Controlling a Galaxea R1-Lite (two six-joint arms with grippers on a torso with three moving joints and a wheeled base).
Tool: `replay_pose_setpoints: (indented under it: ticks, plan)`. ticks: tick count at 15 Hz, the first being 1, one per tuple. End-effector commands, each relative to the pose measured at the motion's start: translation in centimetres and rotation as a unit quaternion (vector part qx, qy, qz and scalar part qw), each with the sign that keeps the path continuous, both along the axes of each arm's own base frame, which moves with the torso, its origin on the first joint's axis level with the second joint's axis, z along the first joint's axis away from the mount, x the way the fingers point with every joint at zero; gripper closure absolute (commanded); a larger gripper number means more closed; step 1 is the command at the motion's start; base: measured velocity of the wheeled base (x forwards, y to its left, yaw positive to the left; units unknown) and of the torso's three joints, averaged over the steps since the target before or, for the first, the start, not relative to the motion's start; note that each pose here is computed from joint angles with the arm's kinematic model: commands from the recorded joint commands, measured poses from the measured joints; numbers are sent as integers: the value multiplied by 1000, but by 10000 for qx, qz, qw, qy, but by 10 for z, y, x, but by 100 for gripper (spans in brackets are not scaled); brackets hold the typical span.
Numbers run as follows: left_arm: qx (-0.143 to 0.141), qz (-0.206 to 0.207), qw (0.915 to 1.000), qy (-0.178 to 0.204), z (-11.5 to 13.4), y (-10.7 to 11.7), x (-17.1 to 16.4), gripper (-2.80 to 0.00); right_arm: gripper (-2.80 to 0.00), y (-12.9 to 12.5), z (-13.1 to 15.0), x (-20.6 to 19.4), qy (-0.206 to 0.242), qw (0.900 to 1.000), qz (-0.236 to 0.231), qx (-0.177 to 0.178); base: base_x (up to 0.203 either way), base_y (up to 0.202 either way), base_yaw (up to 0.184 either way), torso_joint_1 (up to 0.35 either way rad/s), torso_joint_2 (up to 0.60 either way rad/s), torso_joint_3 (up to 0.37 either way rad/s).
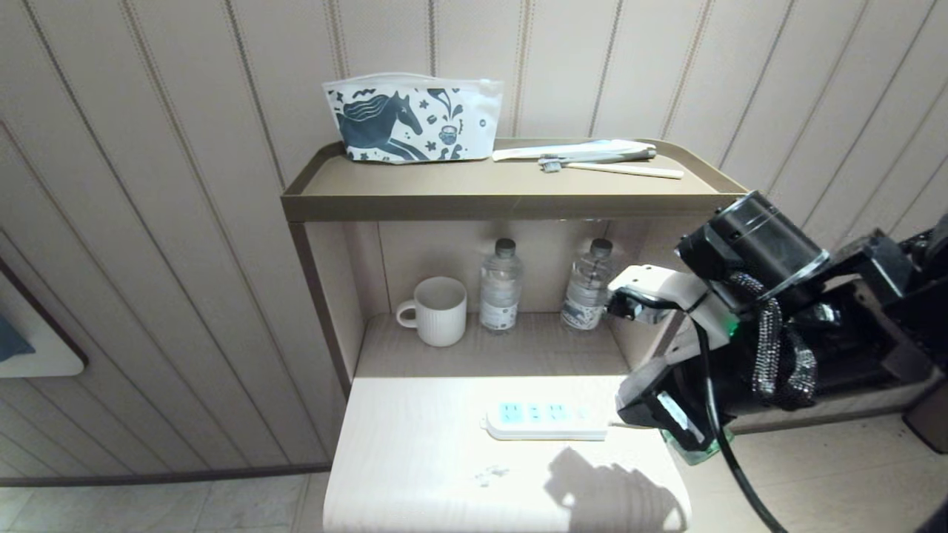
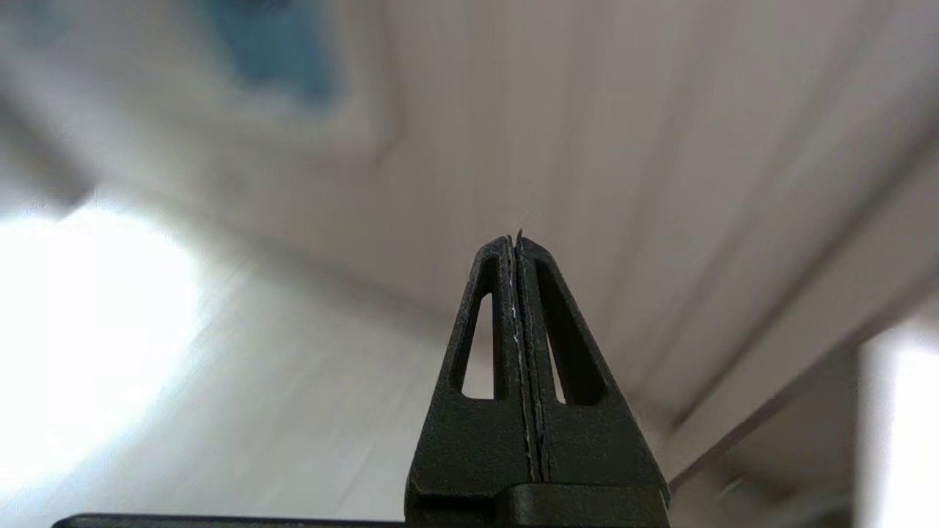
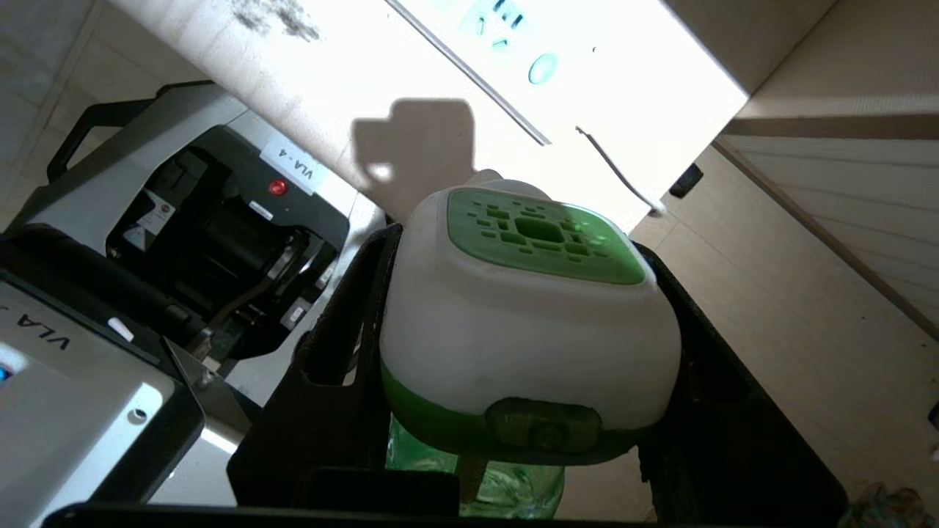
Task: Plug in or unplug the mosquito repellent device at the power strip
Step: Place the mosquito repellent liquid on the table
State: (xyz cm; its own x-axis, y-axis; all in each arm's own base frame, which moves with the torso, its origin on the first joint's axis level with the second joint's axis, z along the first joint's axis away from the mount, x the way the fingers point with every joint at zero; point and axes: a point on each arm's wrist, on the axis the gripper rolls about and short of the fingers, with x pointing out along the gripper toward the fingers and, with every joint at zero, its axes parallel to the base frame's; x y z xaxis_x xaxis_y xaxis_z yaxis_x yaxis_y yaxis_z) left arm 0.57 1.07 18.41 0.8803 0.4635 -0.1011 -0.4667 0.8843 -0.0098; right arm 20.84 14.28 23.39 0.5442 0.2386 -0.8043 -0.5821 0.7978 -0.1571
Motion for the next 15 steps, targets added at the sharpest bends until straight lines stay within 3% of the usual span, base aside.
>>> replay_pose_setpoints:
  ticks: [1,4,5,8,10,12,15]
  plan:
    - [-38,352,9991,220,-36,-1,-26,0,0,-10,7,-11,-143,9999,-32,91,0,0,0,0,0,0]
    - [156,-365,9981,465,-86,-3,-14,0,0,-13,7,-16,-557,9977,-19,381,0,0,0,0,0,0]
    - [213,-750,9967,228,-90,-4,-13,0,0,-13,8,-17,-736,9960,-12,504,0,0,0,0,0,0]
    - [287,-1757,9837,-236,-94,-8,-20,0,0,-13,9,-19,-1286,9873,-21,935,0,0,0,0,0,0]
    - [286,-2290,9730,-52,-107,-10,-31,0,0,-15,15,-22,-1630,9760,-208,1428,0,0,0,0,0,0]
    - [183,-2459,9691,-42,-109,-11,-33,0,0,-17,13,-22,-1813,9680,-402,1688,0,0,0,0,0,0]
    - [109,-2452,9694,-67,-109,-11,-33,0,0,-19,8,-24,-2018,9626,-422,1756,0,0,0,0,0,0]
